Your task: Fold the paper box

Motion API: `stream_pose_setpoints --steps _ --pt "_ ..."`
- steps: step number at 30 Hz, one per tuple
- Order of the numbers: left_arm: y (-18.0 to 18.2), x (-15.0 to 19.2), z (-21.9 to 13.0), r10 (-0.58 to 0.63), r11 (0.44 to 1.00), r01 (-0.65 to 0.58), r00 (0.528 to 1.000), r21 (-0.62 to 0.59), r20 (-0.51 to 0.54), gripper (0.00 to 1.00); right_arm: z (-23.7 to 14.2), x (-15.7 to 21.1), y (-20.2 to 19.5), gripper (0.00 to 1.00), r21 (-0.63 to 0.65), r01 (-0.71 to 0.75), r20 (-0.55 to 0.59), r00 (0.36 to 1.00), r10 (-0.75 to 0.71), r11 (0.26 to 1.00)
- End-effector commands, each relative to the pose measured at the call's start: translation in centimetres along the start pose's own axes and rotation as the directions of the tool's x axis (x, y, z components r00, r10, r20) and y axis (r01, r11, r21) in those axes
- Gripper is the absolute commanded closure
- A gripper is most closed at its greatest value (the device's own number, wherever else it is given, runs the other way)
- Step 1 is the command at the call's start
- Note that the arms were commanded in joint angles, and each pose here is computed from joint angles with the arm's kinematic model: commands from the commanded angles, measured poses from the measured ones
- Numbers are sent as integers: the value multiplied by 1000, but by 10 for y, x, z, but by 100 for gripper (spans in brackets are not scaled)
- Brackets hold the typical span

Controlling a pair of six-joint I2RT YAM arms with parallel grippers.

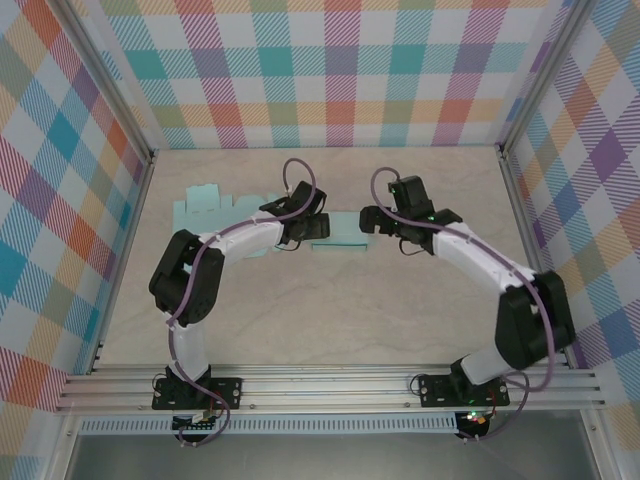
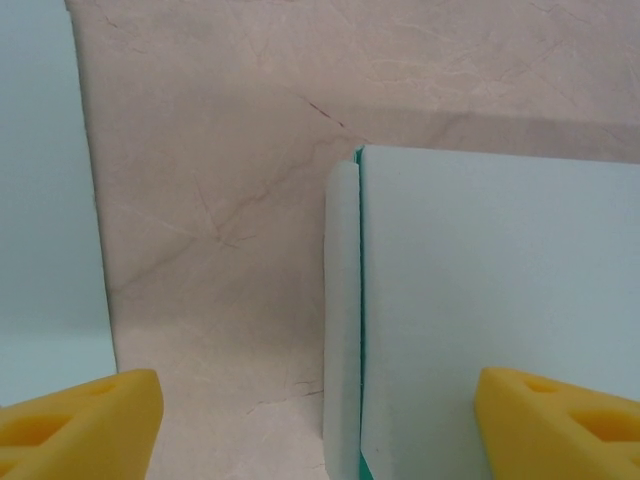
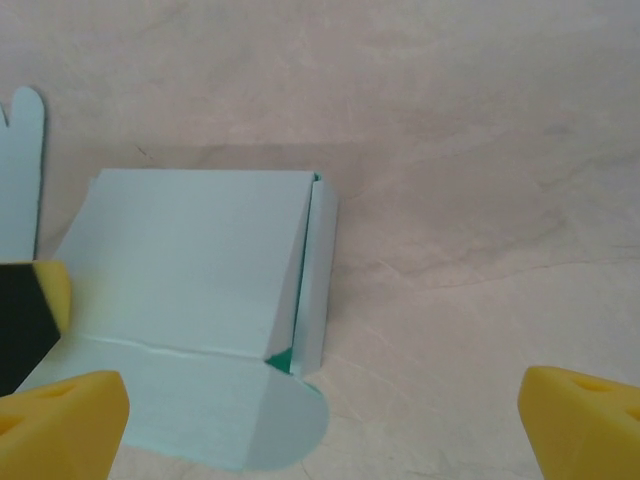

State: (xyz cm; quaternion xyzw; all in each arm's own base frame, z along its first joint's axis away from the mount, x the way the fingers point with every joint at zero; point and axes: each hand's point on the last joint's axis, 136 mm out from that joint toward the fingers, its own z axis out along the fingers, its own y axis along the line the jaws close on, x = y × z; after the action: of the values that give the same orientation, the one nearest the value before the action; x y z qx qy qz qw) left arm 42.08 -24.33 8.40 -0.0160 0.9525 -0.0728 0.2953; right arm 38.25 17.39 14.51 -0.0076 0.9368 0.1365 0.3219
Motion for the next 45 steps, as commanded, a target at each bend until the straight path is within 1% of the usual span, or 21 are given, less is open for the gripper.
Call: stream_pose_setpoints --steps 1,2,3,5,7,12,14,16,17,19,20,27,30,31,33,36,39,41,45 --pt "11 20 17 -15 1000 14 998 -20 -58 23 24 8 8 0 -73 -44 -114 993 35 996" --pt "11 23 20 -19 1000 18 998 -20 -65 24 33 9 8 0 -86 -56 -135 990 44 995" --pt "13 28 23 -20 1000 18 997 -22 -75 27 41 11 8 0 -96 -68 -151 987 53 993" --pt "16 35 28 -25 999 22 995 -29 -93 28 54 16 7 0 -110 -90 -180 981 69 990" --pt "18 42 32 -30 999 27 994 -36 -105 32 67 22 5 1 -120 -114 -209 974 87 986" --pt "23 56 38 -37 999 32 991 -39 -129 38 87 40 3 23 -169 -176 -279 952 124 970" --pt "23 59 39 -36 999 32 990 -32 -137 47 89 46 4 27 -195 -198 -294 946 135 961" --pt "20 60 38 -31 999 29 989 -17 -142 51 89 49 6 31 -228 -220 -302 942 147 948" --pt "18 60 38 -28 1000 28 989 -5 -146 53 89 51 7 31 -246 -234 -307 939 154 941" --pt "15 60 34 -25 999 28 988 16 -154 59 86 53 7 31 -277 -260 -316 934 168 925" --pt "13 61 32 -20 999 25 987 29 -161 60 84 54 7 31 -292 -271 -317 932 175 917" --pt "5 77 1 25 992 5 971 127 -239 62 68 59 6 30 -418 -322 -330 925 188 849" --pt "-2 85 -19 26 978 29 965 205 -262 64 63 65 9 30 -455 -324 -351 921 167 830" --pt "-5 87 -25 18 972 44 965 230 -263 63 62 67 10 30 -466 -322 -355 921 159 824" --pt "-6 90 -36 -12 961 83 966 262 -258 57 60 71 12 30 -481 -320 -358 921 151 816" --pt "3 80 -48 -51 967 98 979 236 -198 51 57 72 14 29 -504 -314 -351 926 141 805" --pt "19 63 -52 -81 984 98 990 150 -116 49 58 69 16 29 -512 -315 -348 927 142 799" --pt "21 54 -52 -87 986 97 993 133 -83 49 60 67 18 29 -520 -321 -351 925 145 791" --pt "16 48 -40 -80 987 91 993 131 -89 50 62 67 20 29 -529 -355 -368 914 169 771"
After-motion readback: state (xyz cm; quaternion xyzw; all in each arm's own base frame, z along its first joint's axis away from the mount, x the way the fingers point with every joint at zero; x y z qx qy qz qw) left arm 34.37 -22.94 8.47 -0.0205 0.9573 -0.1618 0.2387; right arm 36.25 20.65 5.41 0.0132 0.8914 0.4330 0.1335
